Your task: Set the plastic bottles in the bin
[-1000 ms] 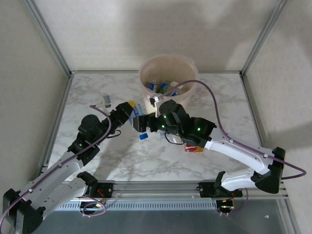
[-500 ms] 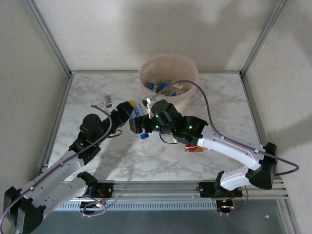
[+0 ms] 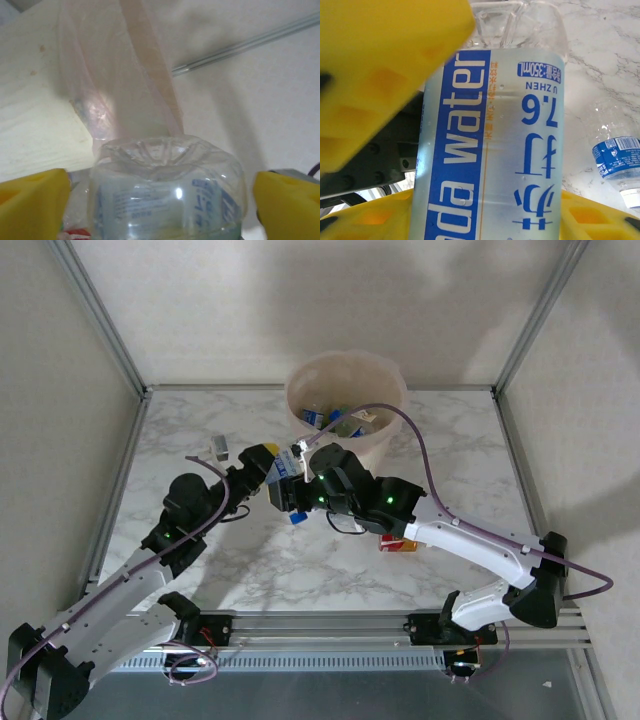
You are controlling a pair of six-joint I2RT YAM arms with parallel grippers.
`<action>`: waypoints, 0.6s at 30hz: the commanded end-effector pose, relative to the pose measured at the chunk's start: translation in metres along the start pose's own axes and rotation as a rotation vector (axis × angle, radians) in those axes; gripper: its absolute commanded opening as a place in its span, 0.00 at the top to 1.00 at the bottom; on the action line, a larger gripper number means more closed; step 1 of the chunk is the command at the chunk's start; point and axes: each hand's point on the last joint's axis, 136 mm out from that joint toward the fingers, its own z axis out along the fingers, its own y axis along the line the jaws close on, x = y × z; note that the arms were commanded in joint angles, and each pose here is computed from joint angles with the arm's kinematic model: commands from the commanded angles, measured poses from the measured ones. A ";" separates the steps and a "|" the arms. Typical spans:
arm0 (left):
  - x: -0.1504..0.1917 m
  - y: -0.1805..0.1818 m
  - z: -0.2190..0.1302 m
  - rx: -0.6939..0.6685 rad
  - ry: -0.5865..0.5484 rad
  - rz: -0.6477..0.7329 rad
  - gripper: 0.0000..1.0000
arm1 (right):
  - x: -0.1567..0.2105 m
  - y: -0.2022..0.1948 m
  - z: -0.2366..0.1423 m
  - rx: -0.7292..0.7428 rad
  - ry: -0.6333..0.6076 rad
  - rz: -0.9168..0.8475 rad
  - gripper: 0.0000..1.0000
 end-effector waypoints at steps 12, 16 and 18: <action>-0.074 0.034 -0.036 -0.419 -0.229 0.118 0.01 | -0.130 -0.033 -0.068 0.203 -0.290 -0.020 0.47; -0.054 0.062 -0.031 -0.432 -0.164 0.073 0.05 | -0.167 -0.077 -0.067 0.294 -0.323 0.004 0.47; -0.048 0.071 -0.030 -0.444 -0.143 0.063 0.06 | -0.180 -0.097 -0.062 0.326 -0.326 0.012 0.47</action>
